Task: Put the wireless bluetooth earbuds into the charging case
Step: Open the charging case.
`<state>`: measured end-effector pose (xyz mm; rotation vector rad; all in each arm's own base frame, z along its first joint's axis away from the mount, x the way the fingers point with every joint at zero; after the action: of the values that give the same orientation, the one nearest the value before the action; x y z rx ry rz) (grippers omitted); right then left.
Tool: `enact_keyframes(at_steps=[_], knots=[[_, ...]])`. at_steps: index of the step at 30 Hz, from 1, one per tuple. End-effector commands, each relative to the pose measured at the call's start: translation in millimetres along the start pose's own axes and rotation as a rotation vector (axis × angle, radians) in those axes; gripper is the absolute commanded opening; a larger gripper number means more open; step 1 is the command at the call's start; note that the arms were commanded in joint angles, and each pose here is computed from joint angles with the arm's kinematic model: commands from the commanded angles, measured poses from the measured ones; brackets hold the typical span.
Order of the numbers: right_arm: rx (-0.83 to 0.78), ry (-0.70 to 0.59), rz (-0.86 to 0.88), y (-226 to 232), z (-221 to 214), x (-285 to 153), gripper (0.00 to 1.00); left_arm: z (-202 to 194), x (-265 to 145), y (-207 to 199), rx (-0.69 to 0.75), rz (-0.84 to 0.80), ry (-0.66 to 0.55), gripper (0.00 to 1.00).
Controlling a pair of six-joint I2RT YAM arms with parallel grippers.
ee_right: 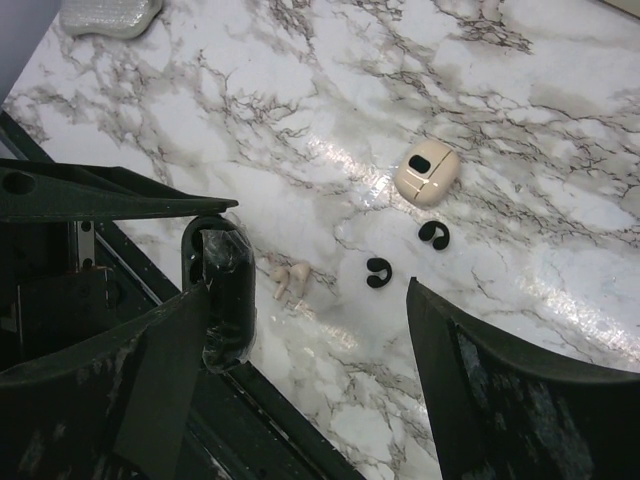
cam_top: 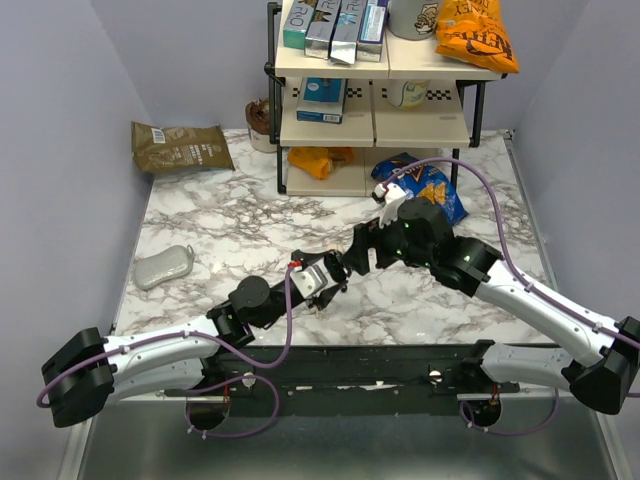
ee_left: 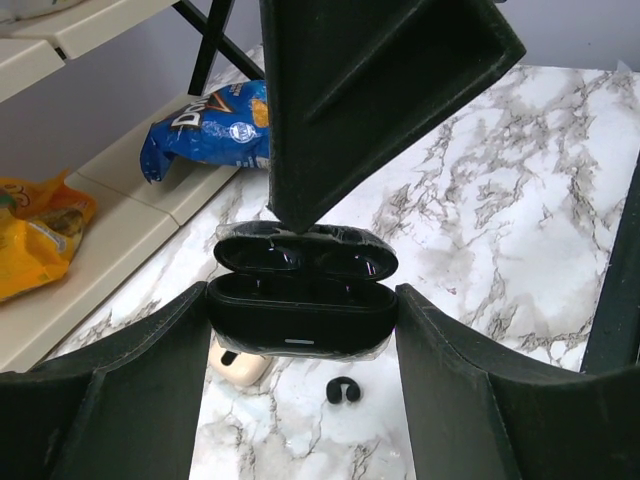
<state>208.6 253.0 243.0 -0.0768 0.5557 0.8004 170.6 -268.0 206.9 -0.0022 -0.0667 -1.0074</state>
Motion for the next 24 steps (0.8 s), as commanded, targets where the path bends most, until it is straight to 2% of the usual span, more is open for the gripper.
enact_keyframes(at_steps=[1,7,11,24], knots=[[0.002,-0.044,-0.002,-1,6,-11,0.87,14,-2,1,0.009,0.012,-0.059,0.0],[-0.018,-0.092,0.142,20,17,-19,0.81,14,-1,1,0.009,0.014,-0.059,0.0],[-0.022,-0.045,0.187,26,10,-9,0.78,17,-1,0,0.005,0.01,-0.068,0.0],[-0.002,0.004,0.156,21,2,9,0.57,23,-4,-1,0.003,0.005,-0.087,0.0]])
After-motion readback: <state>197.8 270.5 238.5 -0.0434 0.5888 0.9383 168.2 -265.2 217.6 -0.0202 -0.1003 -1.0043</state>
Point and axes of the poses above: each gripper's point midway between its finger pads, its own x axis out along the fingers, its own y axis along the line the jaws close on, z = x × y, the point moved 3 cm from there along -x, back along the fingers, and after that the axes turned 10 degrees about -x, right-handed, at the moved point
